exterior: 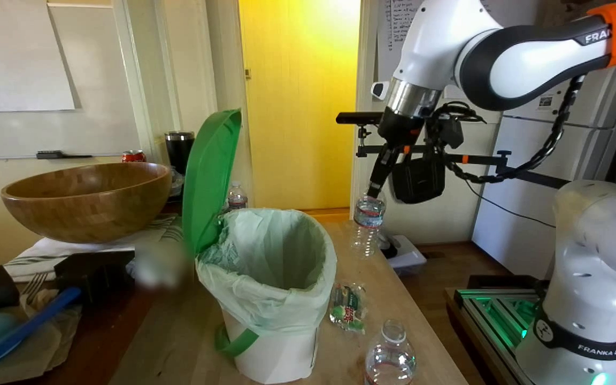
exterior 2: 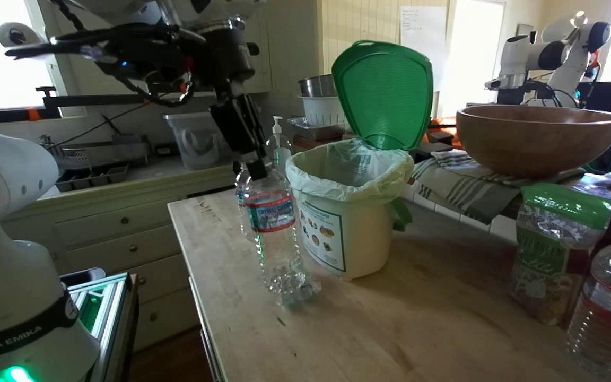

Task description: Pick up the open water bottle on the right and put it in the bin

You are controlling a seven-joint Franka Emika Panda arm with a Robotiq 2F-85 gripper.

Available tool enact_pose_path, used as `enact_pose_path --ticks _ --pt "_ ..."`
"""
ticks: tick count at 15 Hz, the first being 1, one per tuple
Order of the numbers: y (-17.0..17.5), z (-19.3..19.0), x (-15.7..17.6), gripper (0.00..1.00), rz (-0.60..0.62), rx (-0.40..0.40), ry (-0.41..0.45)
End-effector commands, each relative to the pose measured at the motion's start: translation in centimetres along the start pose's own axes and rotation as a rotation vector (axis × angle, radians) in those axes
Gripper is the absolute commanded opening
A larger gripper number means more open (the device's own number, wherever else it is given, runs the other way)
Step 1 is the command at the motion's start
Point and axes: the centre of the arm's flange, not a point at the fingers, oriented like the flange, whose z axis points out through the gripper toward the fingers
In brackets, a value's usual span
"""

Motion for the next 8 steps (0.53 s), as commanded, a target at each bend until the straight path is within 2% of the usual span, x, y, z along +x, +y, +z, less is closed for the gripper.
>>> enact_pose_path --ticks 1,8 --pt "-0.5 -4.1 -0.8 0.08 -0.028 -0.036 0.087" --pt "-3.4 -10.0 0.1 0.08 -0.111 0.023 0.295"
